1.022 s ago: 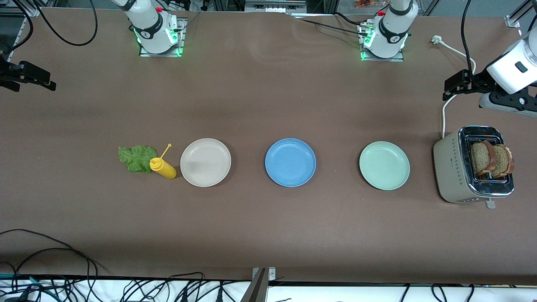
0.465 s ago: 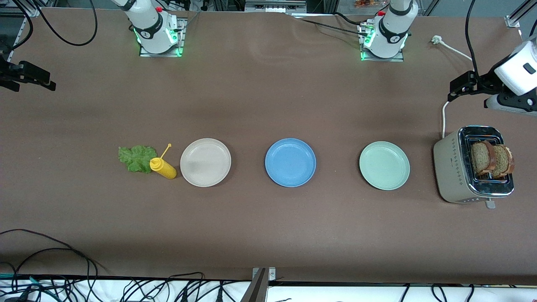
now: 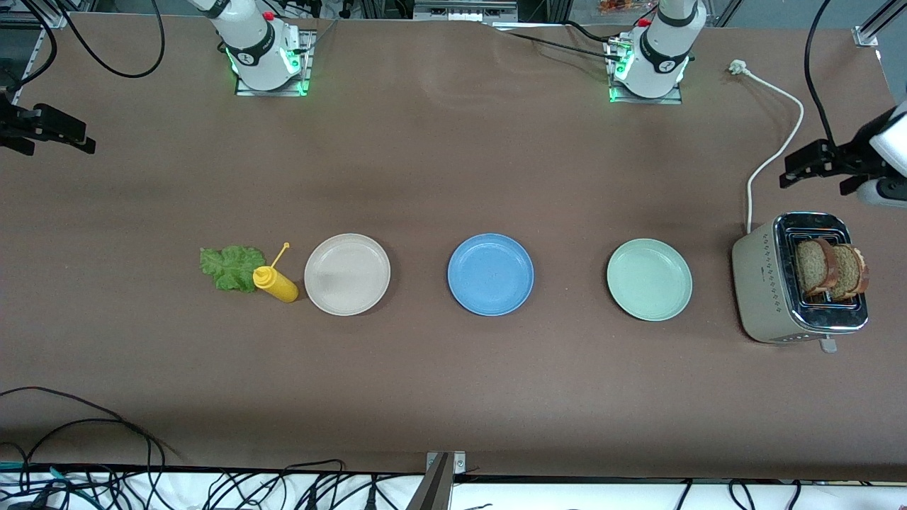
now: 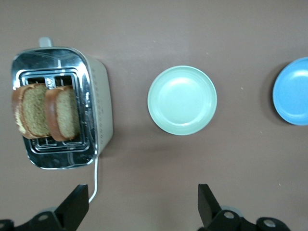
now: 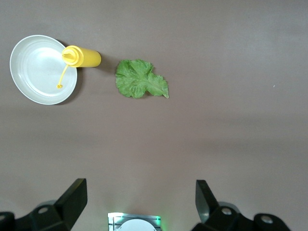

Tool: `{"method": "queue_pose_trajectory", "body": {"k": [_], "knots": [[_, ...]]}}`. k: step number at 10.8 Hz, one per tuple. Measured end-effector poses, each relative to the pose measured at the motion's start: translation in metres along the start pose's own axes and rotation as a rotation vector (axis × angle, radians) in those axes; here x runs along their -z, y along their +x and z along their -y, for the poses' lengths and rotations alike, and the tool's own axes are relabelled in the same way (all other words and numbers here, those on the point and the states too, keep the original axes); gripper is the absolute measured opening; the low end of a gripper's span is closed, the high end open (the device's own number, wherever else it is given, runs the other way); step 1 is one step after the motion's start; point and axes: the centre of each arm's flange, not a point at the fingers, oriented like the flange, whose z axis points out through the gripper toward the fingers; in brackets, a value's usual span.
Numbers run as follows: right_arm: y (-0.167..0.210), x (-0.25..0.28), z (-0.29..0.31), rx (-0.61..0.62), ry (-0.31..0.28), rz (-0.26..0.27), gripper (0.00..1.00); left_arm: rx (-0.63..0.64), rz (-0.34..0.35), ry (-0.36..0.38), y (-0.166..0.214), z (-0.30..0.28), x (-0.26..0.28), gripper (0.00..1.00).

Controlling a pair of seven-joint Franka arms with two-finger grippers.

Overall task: Make sandwich in blue plate with both arms
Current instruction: 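Move the left gripper down over the bread slices in the toaster, then grasp a bread slice with the left gripper and lift it out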

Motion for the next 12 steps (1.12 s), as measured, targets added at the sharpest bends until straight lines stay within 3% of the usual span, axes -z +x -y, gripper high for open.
{"method": "queue_pose_trajectory", "body": {"k": [5, 8, 12], "knots": [[0.001, -0.001, 0.000, 0.001, 0.000, 0.003, 1.00, -0.045, -0.013, 0.056, 0.056, 0.043, -0.038, 1.00], [0.001, -0.002, 0.000, 0.000, 0.000, 0.004, 1.00, -0.078, -0.022, 0.053, 0.083, 0.106, -0.103, 1.00], [0.001, -0.001, 0.000, 0.001, -0.001, 0.004, 1.00, -0.047, 0.007, 0.037, 0.087, 0.144, -0.159, 1.00]]}}
